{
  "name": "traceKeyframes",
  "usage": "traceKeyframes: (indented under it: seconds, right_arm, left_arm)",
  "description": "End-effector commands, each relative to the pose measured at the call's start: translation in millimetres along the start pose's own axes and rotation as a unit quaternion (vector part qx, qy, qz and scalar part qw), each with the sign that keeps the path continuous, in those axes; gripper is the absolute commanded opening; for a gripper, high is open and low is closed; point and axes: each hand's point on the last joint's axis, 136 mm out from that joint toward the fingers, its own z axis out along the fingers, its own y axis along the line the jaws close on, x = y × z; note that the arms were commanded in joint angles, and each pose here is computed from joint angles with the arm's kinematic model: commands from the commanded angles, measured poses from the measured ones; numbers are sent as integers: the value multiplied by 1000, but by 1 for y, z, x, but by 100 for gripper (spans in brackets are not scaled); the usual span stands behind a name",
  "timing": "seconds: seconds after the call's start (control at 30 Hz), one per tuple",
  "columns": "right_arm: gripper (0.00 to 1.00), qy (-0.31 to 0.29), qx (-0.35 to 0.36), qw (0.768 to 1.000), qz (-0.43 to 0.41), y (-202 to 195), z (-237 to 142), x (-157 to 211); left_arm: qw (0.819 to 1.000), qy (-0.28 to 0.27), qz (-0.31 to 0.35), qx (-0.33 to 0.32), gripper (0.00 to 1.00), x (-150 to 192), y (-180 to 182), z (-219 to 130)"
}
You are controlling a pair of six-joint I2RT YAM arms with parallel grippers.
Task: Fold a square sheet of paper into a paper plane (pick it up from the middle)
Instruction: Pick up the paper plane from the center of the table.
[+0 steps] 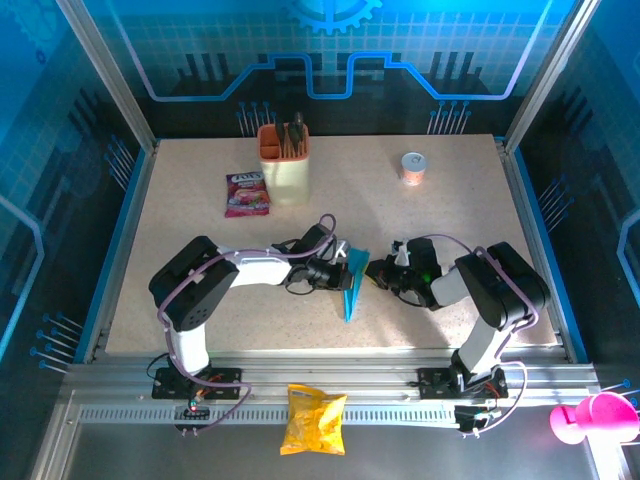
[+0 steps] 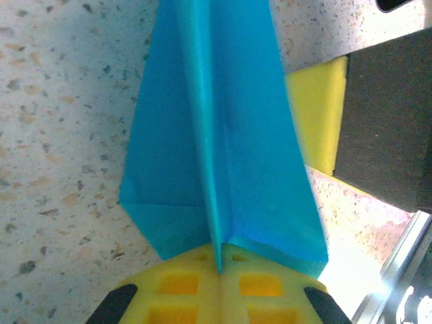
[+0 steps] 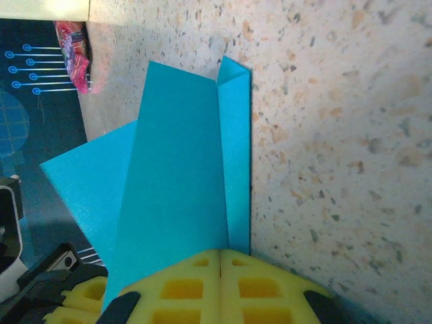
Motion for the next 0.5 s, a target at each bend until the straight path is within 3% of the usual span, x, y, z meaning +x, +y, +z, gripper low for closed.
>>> traceKeyframes:
  seconds: [0.0,0.13,0.27,0.47]
  right_arm:
    - [0,36,86,996,15,-34,7,21]
    - [0,23,100,995,-17,-11,-11,9]
    - [0,11,123,991,-57,11,-35,4]
    - [0,11,135,985,-106,35,-52,22]
  left_arm:
    - [1000,-16,-2,-6,0,-6,-3,1]
    - [998,-48,-1,-40,0,-15,3,-13]
    - [988,-86,23,-127,0,-23,16,-52]
    - [963,-77,57,-250,0,-22,36,-101]
